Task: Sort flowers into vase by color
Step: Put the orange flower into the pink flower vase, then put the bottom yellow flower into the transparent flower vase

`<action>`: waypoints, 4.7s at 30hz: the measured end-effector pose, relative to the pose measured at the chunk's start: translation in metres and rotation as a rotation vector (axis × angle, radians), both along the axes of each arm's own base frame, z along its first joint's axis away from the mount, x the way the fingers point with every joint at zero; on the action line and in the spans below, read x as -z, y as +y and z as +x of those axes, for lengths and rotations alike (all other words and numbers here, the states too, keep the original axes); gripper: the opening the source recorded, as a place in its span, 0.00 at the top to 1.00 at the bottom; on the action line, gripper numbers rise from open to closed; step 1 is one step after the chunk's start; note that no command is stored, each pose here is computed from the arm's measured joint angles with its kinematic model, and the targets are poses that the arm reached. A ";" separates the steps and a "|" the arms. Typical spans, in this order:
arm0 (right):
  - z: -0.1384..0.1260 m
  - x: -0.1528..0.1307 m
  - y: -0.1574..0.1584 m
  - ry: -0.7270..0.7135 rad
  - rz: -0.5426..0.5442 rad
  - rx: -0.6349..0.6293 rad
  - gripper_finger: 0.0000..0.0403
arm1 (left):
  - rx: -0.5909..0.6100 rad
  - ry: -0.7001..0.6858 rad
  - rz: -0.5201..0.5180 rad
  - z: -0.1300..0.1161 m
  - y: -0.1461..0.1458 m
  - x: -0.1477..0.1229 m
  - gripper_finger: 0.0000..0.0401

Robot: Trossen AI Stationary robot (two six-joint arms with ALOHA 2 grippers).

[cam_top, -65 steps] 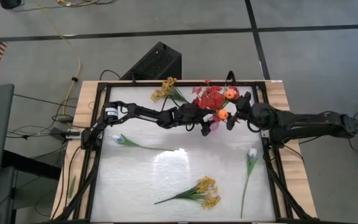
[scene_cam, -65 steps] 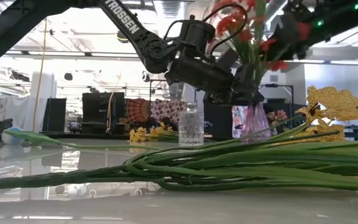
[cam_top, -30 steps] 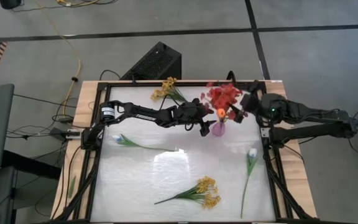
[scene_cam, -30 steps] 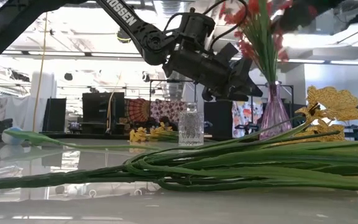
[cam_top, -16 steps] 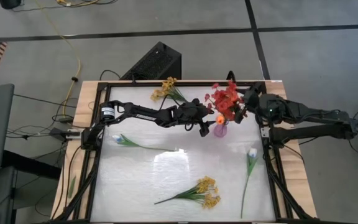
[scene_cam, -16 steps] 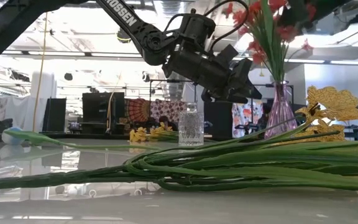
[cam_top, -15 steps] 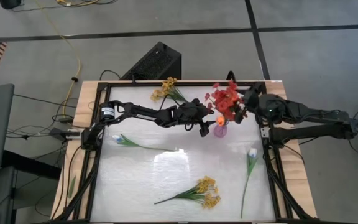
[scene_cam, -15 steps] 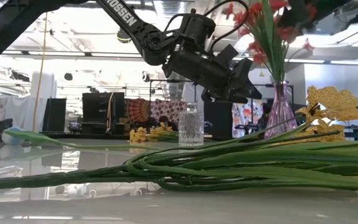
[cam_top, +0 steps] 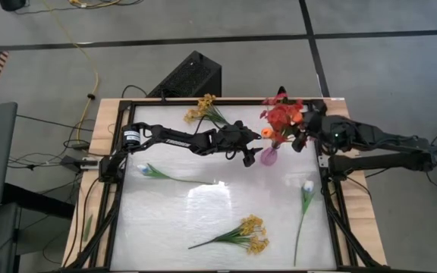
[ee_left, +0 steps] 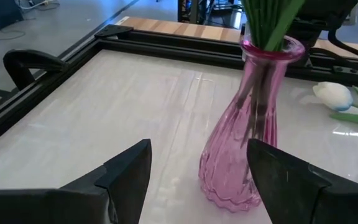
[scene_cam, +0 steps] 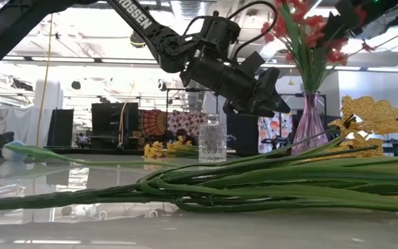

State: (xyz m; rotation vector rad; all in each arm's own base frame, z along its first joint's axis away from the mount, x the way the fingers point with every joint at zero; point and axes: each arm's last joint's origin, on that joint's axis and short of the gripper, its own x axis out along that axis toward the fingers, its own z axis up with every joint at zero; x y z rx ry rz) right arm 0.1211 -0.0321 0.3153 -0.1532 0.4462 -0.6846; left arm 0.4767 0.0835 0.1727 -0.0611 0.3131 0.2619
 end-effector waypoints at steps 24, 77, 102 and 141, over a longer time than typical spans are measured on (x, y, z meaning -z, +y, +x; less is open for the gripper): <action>-0.004 -0.047 0.004 -0.360 0.058 -0.109 0.36 | -0.001 0.007 0.002 -0.002 0.000 -0.006 0.37; 0.093 0.103 0.212 0.490 0.778 -0.178 0.24 | 0.545 0.037 -0.066 -0.187 -0.160 -0.035 0.37; 0.120 0.127 0.229 0.326 0.240 -0.345 0.24 | 0.391 0.263 -0.194 -0.140 -0.248 -0.006 0.37; 0.083 0.126 0.263 0.219 0.187 -0.398 0.24 | 0.232 0.619 -0.202 -0.102 -0.306 0.041 0.96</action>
